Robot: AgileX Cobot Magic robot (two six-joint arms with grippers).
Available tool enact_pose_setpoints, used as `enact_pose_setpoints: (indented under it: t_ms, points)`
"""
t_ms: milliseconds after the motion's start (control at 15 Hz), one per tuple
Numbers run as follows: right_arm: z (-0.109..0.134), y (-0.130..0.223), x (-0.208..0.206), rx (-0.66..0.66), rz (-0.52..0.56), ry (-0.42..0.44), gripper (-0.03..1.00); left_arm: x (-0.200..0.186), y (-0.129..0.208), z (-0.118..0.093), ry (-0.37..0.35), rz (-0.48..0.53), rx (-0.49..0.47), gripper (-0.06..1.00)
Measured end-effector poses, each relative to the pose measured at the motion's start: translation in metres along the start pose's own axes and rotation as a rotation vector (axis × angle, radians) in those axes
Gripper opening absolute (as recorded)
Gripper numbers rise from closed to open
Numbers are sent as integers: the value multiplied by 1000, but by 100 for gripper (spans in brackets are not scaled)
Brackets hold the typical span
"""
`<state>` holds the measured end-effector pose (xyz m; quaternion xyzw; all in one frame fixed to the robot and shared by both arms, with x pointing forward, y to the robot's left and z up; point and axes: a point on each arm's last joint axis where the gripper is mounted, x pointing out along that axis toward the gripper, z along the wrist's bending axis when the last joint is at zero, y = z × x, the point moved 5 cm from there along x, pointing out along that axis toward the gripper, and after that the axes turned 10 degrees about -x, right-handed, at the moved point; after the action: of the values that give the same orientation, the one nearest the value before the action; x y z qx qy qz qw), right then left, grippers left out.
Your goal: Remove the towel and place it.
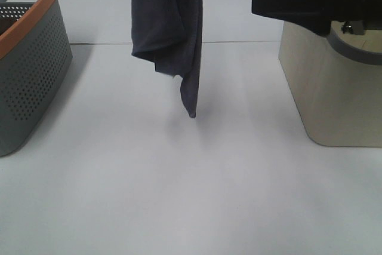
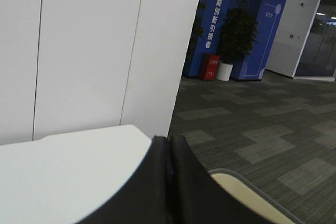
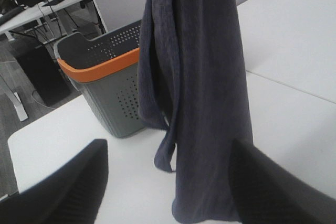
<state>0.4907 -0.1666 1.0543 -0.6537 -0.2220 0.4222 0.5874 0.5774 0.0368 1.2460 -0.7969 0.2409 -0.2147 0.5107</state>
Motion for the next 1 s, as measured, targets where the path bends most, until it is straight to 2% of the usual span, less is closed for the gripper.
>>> enact_pose_setpoints:
  t_ms: [200,333,667,800,1000]
  points:
    - [-14,11,20,34,-32,-19,60,1,8,2,6,14,13,0]
    - [-25,33,38,-1,10,-47,60,1,7,-2,27,4,16,0]
    - [-42,45,64,16,35,-85,58,1,8,-1,26,7,18,0]
    - [-32,52,87,-8,71,-130,58,1,8,-1,26,7,18,0]
    - [-28,58,109,-80,158,-80,58,1,8,-1,26,7,22,0]
